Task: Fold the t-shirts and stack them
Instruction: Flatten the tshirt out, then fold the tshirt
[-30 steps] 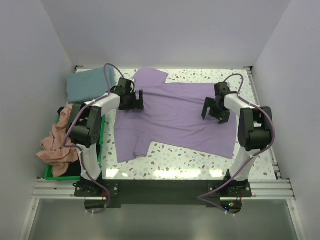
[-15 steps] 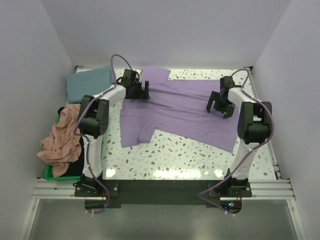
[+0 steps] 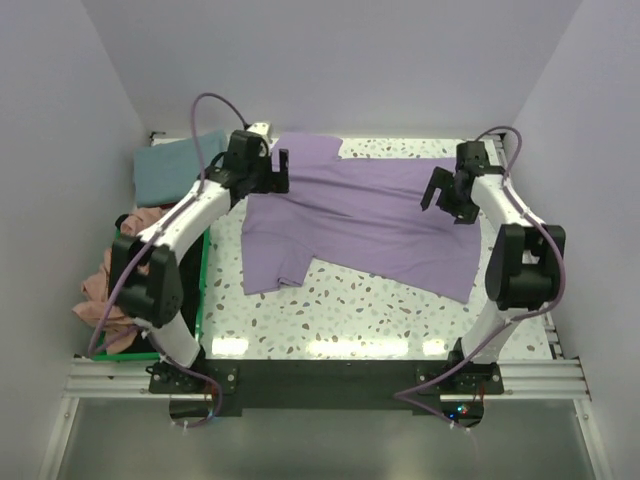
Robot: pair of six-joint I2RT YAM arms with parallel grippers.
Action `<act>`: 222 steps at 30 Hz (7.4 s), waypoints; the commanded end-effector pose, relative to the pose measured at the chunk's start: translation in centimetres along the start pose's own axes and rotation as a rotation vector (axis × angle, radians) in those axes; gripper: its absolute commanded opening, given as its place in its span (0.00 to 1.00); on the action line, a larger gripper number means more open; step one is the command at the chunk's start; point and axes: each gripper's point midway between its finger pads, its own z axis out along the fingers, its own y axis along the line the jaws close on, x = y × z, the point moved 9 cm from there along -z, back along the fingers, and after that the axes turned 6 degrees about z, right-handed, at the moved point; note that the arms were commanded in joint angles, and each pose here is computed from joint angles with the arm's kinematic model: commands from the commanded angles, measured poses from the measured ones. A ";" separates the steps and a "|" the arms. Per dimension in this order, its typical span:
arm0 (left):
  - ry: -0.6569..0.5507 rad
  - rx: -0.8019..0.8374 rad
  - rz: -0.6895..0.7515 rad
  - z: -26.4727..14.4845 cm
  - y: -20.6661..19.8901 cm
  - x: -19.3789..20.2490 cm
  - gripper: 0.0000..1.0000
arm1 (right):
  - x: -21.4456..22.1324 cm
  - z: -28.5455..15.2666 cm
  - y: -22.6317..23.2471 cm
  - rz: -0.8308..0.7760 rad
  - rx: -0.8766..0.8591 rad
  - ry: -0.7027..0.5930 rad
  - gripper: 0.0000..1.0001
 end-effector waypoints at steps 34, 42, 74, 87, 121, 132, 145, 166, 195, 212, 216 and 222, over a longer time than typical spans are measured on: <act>0.336 -0.137 -0.167 -9.4 2.0 20.9 0.47 | 5.2 -8.5 -2.5 -0.006 -0.095 -0.050 0.96; 0.355 -0.121 -0.173 -8.6 1.9 21.7 0.42 | 5.5 -9.1 -2.6 -0.009 -0.099 -0.061 0.96; 0.301 -0.202 -0.153 -10.6 3.8 15.9 0.00 | 11.1 -2.7 -5.5 0.020 0.024 0.120 0.96; 0.267 -0.225 -0.227 -10.0 8.0 14.9 0.00 | 12.5 0.5 -5.2 0.029 0.048 0.211 0.94; 0.191 -0.173 -0.236 -6.8 12.0 13.1 0.00 | 10.6 -6.5 -7.3 0.157 0.207 0.086 0.94; 0.165 -0.156 -0.278 -6.6 13.3 13.5 0.00 | 14.4 -3.7 -10.5 0.259 0.346 0.250 0.65; 0.162 -0.129 -0.289 -6.4 13.3 13.6 0.00 | 15.8 -3.9 -11.1 0.280 0.362 0.245 0.51; 0.169 -0.120 -0.290 -6.2 13.2 13.8 0.00 | 16.7 -0.6 -10.7 0.349 0.288 0.234 0.20; 0.081 0.036 -0.490 -16.8 7.8 13.6 0.00 | 15.5 -14.0 -10.2 0.175 0.213 0.275 0.00; 0.137 0.009 -0.599 -24.7 4.5 18.3 0.00 | 16.9 -16.4 -10.4 0.172 0.191 0.265 0.00; 0.147 0.016 -0.593 -23.3 4.9 18.2 0.00 | 16.8 -15.8 -10.3 0.173 0.181 0.264 0.00; 0.129 0.056 -0.577 -20.7 5.8 15.9 0.00 | 16.3 -13.8 -9.9 0.175 0.172 0.294 0.00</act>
